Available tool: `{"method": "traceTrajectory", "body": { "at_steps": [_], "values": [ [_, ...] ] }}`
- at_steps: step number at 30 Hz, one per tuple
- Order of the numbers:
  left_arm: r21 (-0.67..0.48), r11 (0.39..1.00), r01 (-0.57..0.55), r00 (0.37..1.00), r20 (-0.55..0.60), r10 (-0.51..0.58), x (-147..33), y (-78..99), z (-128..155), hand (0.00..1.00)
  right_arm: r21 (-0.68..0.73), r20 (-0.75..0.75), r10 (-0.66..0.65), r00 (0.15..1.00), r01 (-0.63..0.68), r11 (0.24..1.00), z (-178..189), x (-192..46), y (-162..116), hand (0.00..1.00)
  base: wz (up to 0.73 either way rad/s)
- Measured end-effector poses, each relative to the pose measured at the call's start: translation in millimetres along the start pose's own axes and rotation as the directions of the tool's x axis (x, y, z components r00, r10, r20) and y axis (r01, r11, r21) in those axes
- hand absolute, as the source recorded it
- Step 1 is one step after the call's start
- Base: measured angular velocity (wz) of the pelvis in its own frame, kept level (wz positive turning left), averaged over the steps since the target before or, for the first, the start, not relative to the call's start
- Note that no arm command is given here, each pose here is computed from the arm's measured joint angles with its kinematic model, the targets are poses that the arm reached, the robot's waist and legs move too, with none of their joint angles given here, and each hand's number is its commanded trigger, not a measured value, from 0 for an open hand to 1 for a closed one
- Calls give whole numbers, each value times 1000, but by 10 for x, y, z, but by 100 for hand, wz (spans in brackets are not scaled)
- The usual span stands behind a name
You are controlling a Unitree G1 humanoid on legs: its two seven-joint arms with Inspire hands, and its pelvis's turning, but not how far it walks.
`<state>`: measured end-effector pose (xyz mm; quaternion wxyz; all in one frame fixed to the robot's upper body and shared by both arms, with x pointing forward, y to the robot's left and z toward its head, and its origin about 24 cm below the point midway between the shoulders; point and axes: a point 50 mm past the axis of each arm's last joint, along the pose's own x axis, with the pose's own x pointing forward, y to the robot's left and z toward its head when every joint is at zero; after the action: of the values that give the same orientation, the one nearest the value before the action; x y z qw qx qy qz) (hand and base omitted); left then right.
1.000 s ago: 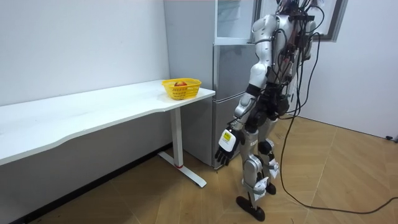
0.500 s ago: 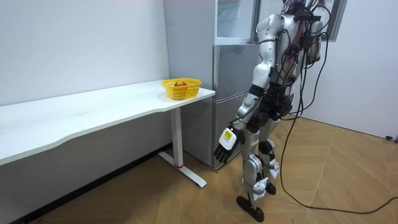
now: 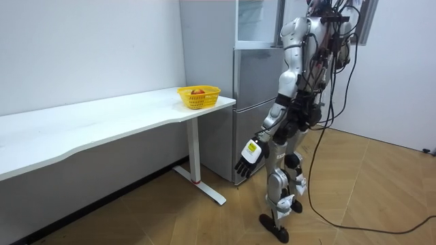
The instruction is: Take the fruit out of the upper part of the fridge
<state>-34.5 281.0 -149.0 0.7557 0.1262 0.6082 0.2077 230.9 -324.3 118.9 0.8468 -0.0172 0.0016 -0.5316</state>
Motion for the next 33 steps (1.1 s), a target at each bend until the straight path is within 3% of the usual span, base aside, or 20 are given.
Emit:
{"method": "traceTrajectory", "body": {
  "at_steps": [8, 13, 16, 19, 33],
  "values": [
    [-9, 999, -36, 999, 4, 36, -1, 21, -10, 0, -91, 51, 186, 981, -181, 979, -13, -338, 121, 0, 3],
    [-7, 996, -93, 996, 9, 93, -6, 77, -22, 0, -281, 83, 359, 930, -324, 903, 34, -352, 186, 0, 3],
    [11, 994, -110, 994, 23, 109, 11, 98, 29, 0, -400, 277, 297, 914, -171, 901, 120, -317, 103, 0, -10],
    [21, 992, -121, 992, 35, 121, 14, 102, 53, 0, -488, 490, 299, 819, -26, 872, 260, -327, 88, 0, -21],
    [65, 987, -147, 989, 31, 145, -1, 75, 14, 0, -563, 587, 366, 722, 39, 826, 316, -378, 123, 0, 0]
  ]
}}
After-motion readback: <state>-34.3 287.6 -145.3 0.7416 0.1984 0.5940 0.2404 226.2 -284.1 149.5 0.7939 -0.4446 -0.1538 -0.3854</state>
